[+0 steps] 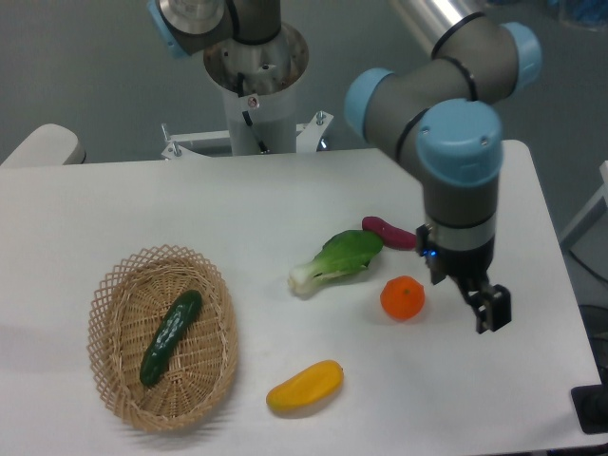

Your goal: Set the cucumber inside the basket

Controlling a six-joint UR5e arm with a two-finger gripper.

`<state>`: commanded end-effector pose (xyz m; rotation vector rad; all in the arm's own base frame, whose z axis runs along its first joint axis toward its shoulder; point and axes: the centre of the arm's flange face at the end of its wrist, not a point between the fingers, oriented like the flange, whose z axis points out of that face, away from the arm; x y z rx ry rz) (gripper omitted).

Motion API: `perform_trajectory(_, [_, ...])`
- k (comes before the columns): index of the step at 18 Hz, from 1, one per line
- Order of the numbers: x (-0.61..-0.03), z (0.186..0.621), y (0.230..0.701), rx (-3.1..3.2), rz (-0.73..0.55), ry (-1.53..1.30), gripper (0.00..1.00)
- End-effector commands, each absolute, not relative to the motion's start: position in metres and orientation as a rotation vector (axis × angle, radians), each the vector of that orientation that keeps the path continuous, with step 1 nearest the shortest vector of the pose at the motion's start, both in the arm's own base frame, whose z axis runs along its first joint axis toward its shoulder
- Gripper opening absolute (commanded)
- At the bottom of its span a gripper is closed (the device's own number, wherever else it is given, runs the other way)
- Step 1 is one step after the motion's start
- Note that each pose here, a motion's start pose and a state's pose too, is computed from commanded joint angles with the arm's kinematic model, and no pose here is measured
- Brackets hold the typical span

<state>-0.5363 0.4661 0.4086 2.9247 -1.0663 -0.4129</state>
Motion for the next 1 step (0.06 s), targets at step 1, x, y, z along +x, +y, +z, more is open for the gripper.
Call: perform_trajectory(1, [-0.5358,0.4095,0.4660,2.926,-0.413,-1.067,1.00])
